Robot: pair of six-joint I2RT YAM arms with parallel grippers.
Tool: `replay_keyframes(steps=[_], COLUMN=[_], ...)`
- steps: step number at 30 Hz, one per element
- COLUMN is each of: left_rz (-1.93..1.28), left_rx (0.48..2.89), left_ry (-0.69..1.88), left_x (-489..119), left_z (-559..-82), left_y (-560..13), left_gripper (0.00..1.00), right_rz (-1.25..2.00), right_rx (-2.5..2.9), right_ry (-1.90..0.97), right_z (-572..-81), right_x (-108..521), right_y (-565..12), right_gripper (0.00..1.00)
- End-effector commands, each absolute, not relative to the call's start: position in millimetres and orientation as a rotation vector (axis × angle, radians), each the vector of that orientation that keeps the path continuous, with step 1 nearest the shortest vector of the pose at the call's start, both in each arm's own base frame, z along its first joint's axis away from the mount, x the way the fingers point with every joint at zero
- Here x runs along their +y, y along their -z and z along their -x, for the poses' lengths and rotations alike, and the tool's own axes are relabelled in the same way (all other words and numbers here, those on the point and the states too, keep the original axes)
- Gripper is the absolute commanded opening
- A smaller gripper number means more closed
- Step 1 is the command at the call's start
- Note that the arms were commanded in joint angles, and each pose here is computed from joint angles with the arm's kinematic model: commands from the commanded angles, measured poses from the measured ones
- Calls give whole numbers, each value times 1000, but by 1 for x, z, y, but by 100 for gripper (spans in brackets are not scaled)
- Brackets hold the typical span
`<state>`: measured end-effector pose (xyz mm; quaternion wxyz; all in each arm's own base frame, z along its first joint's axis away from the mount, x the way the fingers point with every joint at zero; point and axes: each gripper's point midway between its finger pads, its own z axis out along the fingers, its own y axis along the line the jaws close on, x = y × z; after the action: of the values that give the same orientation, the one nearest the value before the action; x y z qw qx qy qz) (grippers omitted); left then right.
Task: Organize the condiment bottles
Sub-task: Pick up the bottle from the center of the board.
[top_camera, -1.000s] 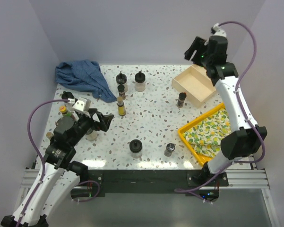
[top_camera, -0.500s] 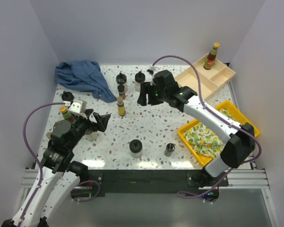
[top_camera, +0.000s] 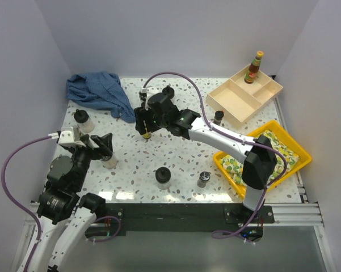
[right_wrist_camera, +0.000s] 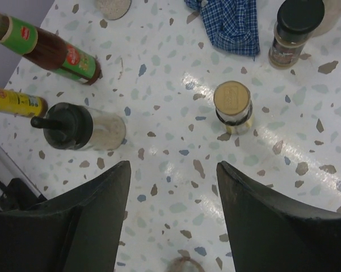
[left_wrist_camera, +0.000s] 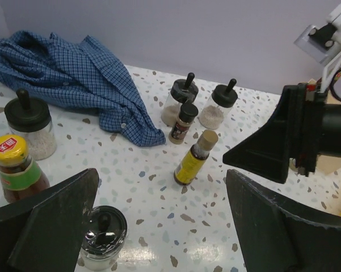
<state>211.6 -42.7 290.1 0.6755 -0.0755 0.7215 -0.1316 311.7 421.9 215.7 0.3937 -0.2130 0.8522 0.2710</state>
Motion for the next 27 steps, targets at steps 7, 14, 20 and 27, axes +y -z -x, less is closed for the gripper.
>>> replay_keyframes(steps=[7, 14, 20, 27], left_rz=[218, 205, 204, 204], left_rx=[1582, 1581, 1576, 1578], left_ry=[280, 285, 285, 285], left_x=[-34, -36, -36, -36], left_z=[-209, -210, -209, -209], left_y=[-298, -298, -299, -299], left_gripper=[100, 100, 100, 100], right_rz=[497, 546, 571, 545], right_rx=[1984, 1915, 1959, 1980], right_ry=[-424, -422, -385, -310], right_z=[-363, -371, -380, -389], right_x=[429, 440, 450, 445], right_y=[-223, -222, -201, -185], right_gripper=[63, 59, 57, 53])
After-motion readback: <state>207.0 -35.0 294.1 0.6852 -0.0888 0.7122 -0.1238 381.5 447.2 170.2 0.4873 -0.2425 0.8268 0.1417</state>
